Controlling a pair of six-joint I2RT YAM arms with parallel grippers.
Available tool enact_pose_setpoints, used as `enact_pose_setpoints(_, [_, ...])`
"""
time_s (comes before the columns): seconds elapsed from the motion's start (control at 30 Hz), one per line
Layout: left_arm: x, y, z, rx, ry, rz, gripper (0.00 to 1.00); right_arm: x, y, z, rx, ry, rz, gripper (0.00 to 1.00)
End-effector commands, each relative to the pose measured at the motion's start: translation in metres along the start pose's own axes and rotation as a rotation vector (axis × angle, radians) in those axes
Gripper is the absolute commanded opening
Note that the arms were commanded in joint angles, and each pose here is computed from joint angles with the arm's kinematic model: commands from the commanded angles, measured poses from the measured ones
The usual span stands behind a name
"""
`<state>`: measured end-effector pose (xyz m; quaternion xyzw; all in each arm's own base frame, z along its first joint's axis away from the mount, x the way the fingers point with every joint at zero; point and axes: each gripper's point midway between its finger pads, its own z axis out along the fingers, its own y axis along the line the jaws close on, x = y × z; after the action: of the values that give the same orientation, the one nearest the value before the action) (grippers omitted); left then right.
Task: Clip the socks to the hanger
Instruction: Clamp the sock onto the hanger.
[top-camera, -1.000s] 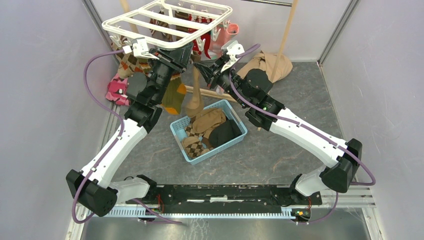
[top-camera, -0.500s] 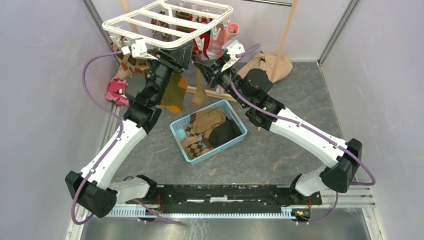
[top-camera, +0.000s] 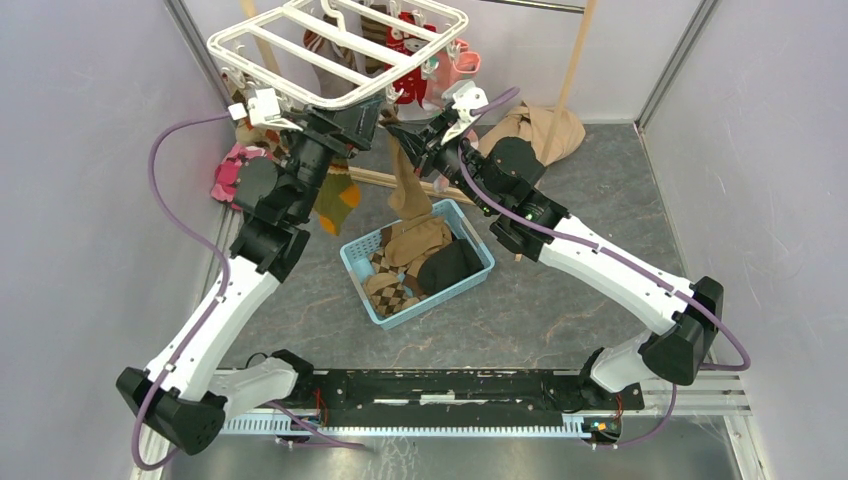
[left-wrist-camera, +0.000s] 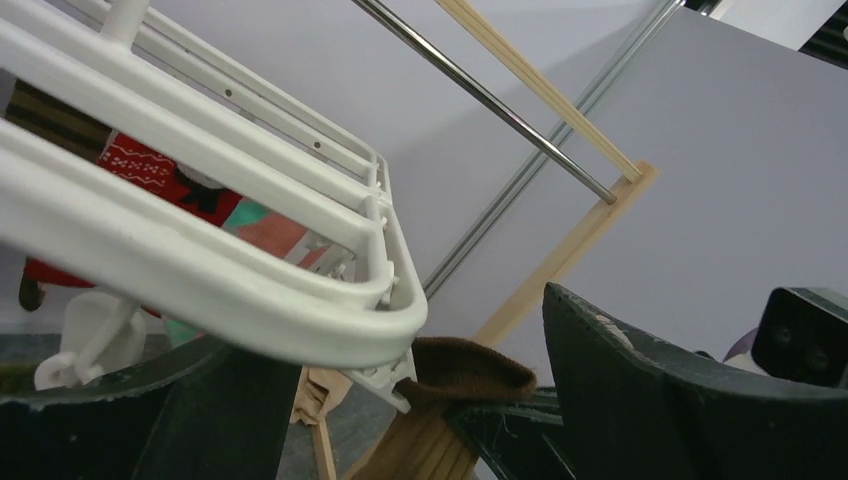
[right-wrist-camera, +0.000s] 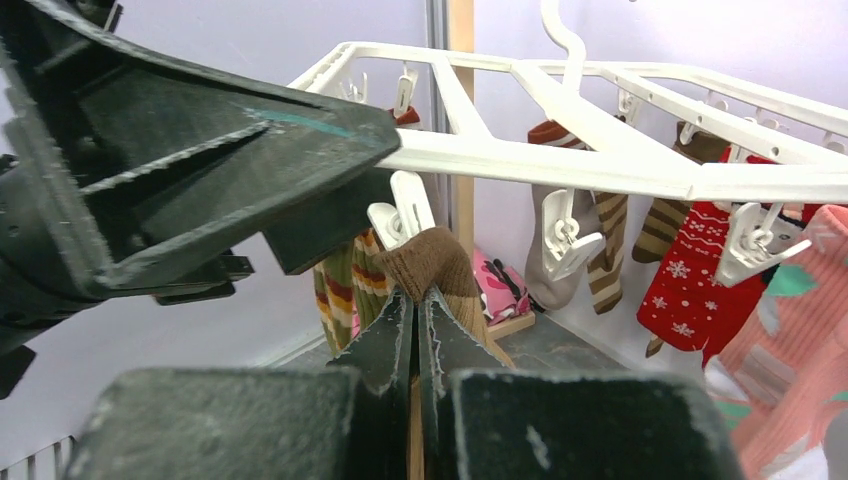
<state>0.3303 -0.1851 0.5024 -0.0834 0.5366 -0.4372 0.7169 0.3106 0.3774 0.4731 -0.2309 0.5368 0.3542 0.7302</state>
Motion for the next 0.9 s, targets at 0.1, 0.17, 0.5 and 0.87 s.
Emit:
enact_pose_setpoints(0.1, [-0.01, 0.001, -0.031, -0.044, 0.024, 0.008, 0.94, -0.021, 0.017, 0.007, -0.083, -0.067, 0.018, 0.0])
enact_pose_setpoints(0.17, [-0.01, 0.001, -0.038, -0.048, 0.04, 0.026, 0.94, -0.017, 0.023, 0.009, -0.112, -0.058, 0.026, 0.0])
enact_pose_setpoints(0.5, [0.007, -0.002, -0.097, 0.065, 0.122, 0.198, 1.0, 0.004, 0.043, 0.016, -0.231, -0.02, 0.034, 0.04])
enact_pose_setpoints(0.87, [0.04, 0.024, -0.17, 0.146, 0.098, 0.303, 1.0, 0.023, 0.056, 0.023, -0.302, 0.025, 0.063, 0.1])
